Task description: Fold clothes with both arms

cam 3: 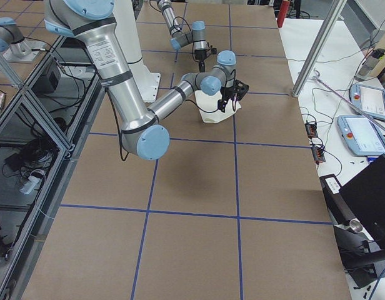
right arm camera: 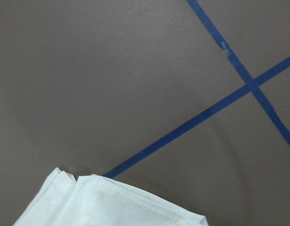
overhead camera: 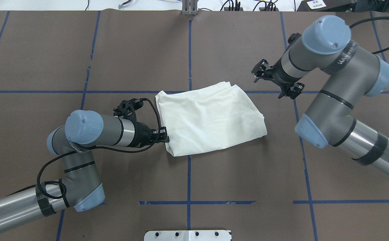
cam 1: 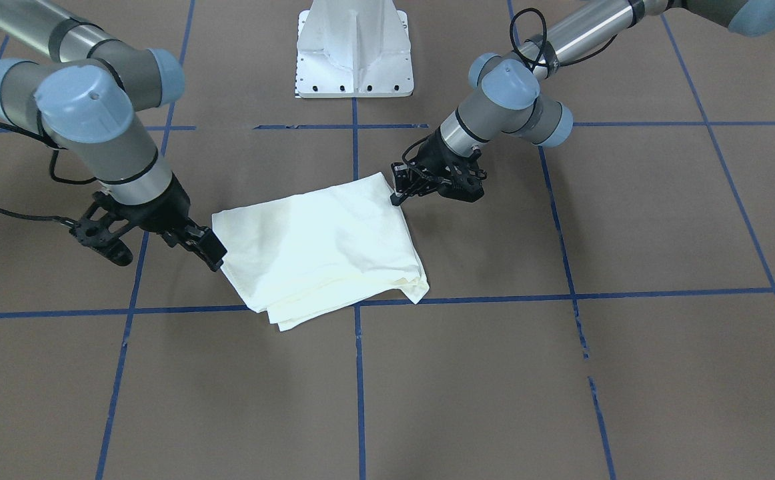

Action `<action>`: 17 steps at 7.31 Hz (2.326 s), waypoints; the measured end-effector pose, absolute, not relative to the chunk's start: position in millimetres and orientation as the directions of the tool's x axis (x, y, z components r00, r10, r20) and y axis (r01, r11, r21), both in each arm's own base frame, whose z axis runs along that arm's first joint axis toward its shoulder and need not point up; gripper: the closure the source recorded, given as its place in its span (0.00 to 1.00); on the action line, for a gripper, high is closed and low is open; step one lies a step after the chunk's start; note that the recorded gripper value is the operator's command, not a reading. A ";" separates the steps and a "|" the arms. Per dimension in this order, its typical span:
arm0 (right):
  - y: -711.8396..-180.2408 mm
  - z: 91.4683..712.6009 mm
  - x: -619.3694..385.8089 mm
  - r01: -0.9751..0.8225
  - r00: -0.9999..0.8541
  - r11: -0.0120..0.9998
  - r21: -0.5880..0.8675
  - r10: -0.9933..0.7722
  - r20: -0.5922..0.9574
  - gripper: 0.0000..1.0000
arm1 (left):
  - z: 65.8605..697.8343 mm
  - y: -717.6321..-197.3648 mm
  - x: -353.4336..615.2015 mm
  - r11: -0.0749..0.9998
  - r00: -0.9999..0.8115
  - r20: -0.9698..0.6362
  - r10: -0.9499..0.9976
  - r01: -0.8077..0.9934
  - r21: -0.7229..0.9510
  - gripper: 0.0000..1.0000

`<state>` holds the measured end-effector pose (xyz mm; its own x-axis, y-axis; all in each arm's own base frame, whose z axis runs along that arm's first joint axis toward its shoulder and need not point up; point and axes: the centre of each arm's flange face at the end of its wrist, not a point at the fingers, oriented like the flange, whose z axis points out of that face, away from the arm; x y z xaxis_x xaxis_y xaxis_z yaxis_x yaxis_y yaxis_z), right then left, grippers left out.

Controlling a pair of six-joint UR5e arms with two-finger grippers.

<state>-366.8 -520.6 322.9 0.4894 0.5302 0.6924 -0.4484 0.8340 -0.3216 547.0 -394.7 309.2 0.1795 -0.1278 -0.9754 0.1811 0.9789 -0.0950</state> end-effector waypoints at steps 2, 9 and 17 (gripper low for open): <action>-496.3 349.6 -330.4 -0.415 0.519 0.860 -0.299 0.493 0.699 0.00 | 325.5 -389.6 517.5 0.977 0.189 -0.973 -0.135 0.190 -0.099 1.00; -487.0 490.1 -120.1 -0.138 0.688 0.990 -0.012 0.104 0.718 0.00 | 436.6 -419.0 223.3 0.927 0.561 -0.798 0.219 0.137 0.350 0.73; -477.8 519.5 -92.2 -0.074 0.716 0.996 0.047 0.021 0.697 0.00 | 577.4 -459.0 -14.9 0.939 0.708 -0.650 0.276 -0.053 0.341 0.00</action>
